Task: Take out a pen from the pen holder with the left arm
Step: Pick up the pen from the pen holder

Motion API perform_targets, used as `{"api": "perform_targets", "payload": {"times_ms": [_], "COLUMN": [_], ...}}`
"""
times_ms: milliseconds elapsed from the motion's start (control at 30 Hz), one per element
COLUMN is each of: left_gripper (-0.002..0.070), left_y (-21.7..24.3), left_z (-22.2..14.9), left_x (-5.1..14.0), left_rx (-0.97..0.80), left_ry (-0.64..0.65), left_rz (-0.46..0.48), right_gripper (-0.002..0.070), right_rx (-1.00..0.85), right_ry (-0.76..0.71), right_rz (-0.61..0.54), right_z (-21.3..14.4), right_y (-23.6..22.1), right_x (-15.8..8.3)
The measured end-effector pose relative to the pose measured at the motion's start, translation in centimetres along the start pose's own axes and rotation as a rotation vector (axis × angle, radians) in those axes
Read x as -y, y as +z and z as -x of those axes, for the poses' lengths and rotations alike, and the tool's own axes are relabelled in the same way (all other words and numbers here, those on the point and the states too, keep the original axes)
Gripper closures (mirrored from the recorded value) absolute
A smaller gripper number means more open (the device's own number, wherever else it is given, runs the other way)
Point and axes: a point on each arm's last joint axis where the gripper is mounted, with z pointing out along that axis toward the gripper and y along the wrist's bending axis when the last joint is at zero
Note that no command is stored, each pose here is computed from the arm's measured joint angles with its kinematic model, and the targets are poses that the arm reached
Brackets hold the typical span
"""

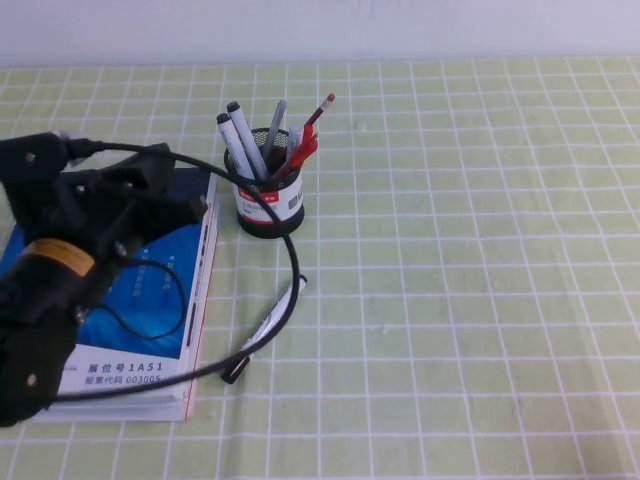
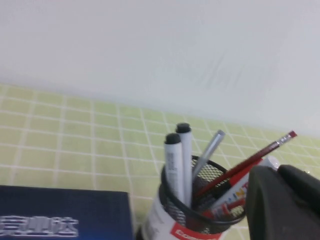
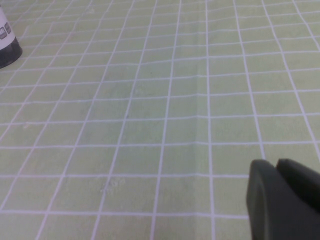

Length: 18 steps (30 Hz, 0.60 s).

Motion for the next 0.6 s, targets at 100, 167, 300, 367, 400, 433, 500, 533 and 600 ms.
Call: {"api": "perform_targets", "payload": {"times_ms": [100,167,300,367,400,433,500,533,600], "left_gripper": [0.0641,0.0582,0.0426,0.0390,0.0379,0.0372,0.0365,0.0363,0.0362], "left_y": [1.6,2.5,3.8,4.2,4.5,4.9,5.5,6.0,6.9], "left_z": [-0.5,-1.0,-2.1,-2.6,-2.7,-2.9,-2.9,-2.8,-2.5], "left_x": [-0.1,-0.2,-0.6,-0.9,-1.1,-1.4,-1.9,-2.2,-2.7], "left_rx": [-0.033,-0.051,-0.060,-0.080,-0.091,-0.103,-0.126,-0.135,-0.148], "left_ry": [-0.043,-0.055,-0.080,-0.088,-0.096,-0.105,-0.124,-0.133,-0.142], "left_rz": [-0.054,-0.084,-0.105,-0.108,-0.113,-0.120,-0.146,-0.157,-0.178], "right_gripper": [0.0691,0.0691,0.0691,0.0691,0.0691,0.0691,0.0691,0.0691,0.0691], "right_rx": [0.000,0.000,0.000,0.000,0.000,0.000,0.000,0.000,0.000], "right_ry": [0.000,0.000,0.000,0.000,0.000,0.000,0.000,0.000,0.000], "right_rz": [0.000,0.000,0.000,0.000,0.000,0.000,0.000,0.000,0.000], "right_z": [0.0,0.0,0.0,0.0,0.0,0.0,0.0,0.0,0.0], "right_y": [0.0,0.0,0.0,0.0,0.0,0.0,0.0,0.0,0.0], "right_x": [0.0,0.0,0.0,0.0,0.0,0.0,0.0,0.0,0.0]}}
